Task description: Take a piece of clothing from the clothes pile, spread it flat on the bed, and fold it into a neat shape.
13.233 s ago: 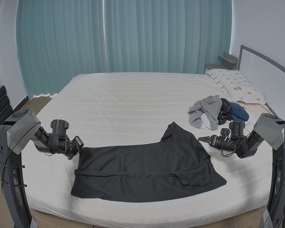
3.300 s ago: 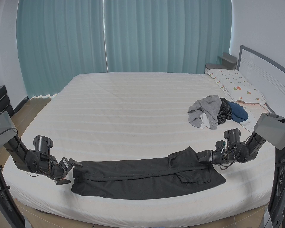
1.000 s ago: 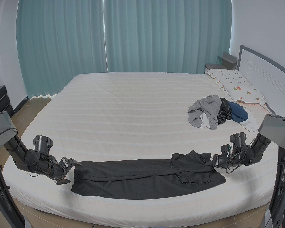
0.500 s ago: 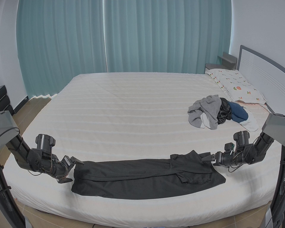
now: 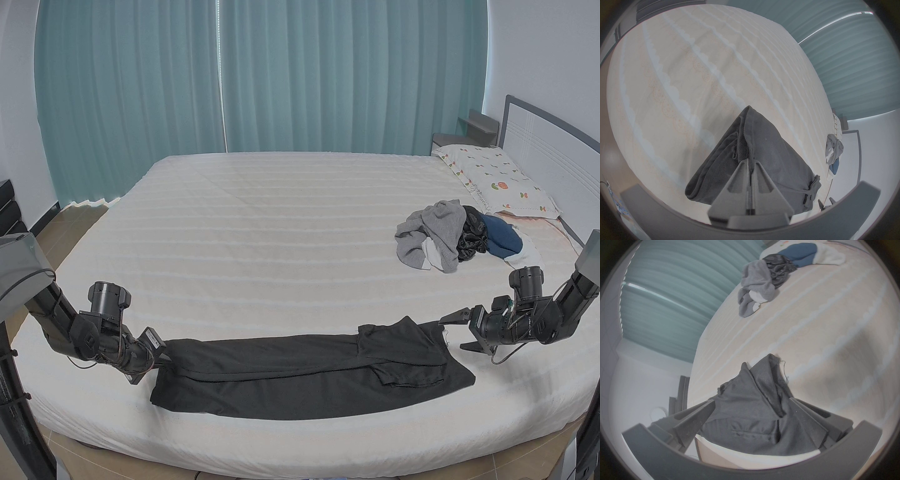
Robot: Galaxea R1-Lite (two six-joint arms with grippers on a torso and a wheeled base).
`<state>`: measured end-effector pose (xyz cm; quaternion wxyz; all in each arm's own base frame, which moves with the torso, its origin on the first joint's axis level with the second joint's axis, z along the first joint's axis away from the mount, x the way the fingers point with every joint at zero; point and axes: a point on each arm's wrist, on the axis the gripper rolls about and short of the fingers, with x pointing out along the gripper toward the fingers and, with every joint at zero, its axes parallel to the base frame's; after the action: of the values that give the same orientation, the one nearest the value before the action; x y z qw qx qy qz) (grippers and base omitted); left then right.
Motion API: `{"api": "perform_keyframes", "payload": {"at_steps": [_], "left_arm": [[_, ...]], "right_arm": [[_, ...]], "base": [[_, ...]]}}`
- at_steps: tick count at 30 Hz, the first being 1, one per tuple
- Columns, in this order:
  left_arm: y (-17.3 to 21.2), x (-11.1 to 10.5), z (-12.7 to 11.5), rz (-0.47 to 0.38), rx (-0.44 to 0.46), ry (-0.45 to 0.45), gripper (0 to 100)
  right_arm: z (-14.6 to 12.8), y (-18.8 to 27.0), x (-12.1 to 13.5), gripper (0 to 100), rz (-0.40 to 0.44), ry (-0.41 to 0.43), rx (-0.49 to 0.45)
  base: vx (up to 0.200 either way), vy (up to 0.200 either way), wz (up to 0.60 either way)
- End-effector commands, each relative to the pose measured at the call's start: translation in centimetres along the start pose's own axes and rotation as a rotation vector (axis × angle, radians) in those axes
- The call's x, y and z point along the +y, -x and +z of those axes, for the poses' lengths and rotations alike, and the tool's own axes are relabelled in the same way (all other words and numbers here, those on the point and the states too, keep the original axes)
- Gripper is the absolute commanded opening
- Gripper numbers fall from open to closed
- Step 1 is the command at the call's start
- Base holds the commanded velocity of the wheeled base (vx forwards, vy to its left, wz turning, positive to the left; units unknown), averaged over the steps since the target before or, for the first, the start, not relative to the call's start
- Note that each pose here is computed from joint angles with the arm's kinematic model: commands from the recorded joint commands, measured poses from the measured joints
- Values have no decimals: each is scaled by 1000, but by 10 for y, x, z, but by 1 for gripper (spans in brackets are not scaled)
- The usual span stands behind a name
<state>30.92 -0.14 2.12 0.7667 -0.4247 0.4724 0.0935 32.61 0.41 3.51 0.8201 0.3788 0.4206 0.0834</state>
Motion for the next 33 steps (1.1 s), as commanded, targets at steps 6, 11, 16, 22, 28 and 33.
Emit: {"api": "perform_keyframes", "payload": {"at_steps": [6,11,16,22,28,33], "left_arm": [[17,-12,7,-75,-67,61,0],[24,-17,8,-99,-81,80,0],[25,-18,8,-105,-85,81,0],[25,-17,8,-104,-82,83,0],[25,-17,8,-105,-83,82,0],[25,-17,8,-105,-83,82,0]], "right_arm": [[-38,3,16,100,-69,-43,35],[-50,1,17,100,-114,-81,45],[-53,-1,18,100,-122,-106,48],[-50,-18,17,100,-144,-131,36],[-45,-31,15,100,-172,-131,15],[-42,-33,17,0,-166,-125,3]], "base": [[0,0,0],[0,0,0],[0,0,0],[0,0,0],[0,0,0],[0,0,0]]}}
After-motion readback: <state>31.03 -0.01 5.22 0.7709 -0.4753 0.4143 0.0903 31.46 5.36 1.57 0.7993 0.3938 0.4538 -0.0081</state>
